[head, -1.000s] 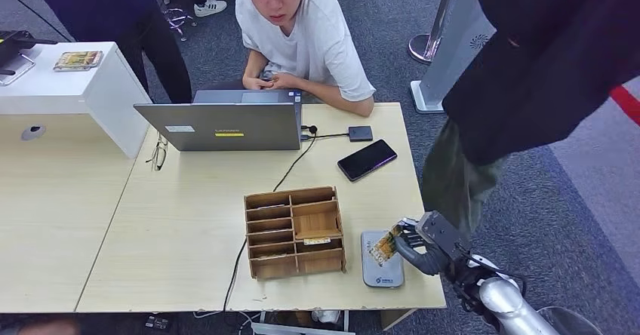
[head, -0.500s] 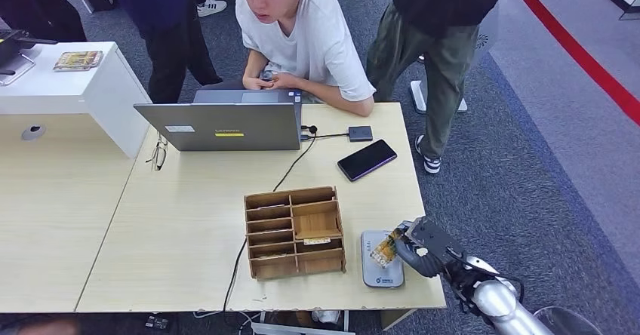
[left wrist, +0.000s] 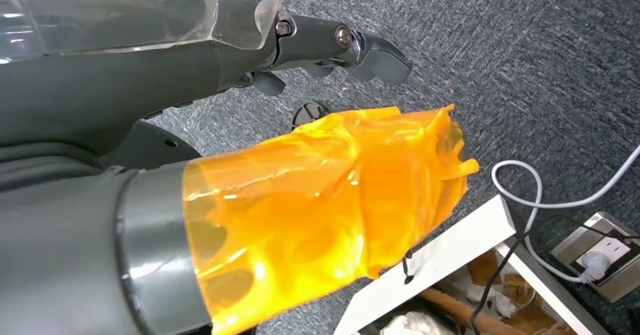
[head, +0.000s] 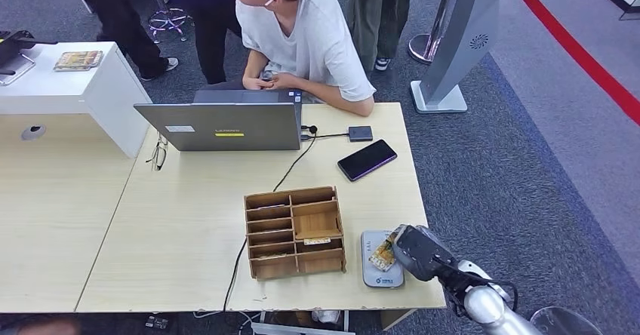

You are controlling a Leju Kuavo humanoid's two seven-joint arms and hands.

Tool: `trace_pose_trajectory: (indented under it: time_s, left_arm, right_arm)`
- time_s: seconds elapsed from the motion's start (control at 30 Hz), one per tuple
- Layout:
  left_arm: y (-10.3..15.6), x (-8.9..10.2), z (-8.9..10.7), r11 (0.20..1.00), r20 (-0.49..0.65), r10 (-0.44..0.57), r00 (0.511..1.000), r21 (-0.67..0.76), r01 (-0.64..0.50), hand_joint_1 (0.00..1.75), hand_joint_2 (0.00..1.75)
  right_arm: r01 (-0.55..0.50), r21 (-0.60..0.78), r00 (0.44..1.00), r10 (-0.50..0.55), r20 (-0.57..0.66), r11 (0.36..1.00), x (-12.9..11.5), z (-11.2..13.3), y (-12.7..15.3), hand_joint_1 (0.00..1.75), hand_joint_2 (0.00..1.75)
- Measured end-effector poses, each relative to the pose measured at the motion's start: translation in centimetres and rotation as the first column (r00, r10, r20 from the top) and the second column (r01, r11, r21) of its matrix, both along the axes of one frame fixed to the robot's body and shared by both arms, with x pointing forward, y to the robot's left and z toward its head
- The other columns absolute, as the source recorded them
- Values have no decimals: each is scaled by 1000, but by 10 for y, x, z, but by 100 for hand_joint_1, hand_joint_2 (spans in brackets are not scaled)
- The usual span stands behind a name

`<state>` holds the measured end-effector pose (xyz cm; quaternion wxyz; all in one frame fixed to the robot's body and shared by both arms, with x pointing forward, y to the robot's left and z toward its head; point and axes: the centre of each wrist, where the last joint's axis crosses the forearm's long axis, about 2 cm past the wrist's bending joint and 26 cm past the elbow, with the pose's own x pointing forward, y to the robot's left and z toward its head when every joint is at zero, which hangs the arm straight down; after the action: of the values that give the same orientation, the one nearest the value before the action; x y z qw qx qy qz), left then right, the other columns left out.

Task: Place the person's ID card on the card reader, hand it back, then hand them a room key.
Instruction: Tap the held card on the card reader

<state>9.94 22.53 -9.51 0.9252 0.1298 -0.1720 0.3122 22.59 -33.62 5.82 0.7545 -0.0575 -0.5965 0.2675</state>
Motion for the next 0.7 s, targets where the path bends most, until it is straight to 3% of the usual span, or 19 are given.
trace_pose_trajectory:
  time_s: [0.7]
  left_arm:
    - [0,-5,-1,1000,-8,-5,1000,-1,5,0,0]
  right_arm:
    - [-3,-188,998,15,61,982,3,-7,28,175,175]
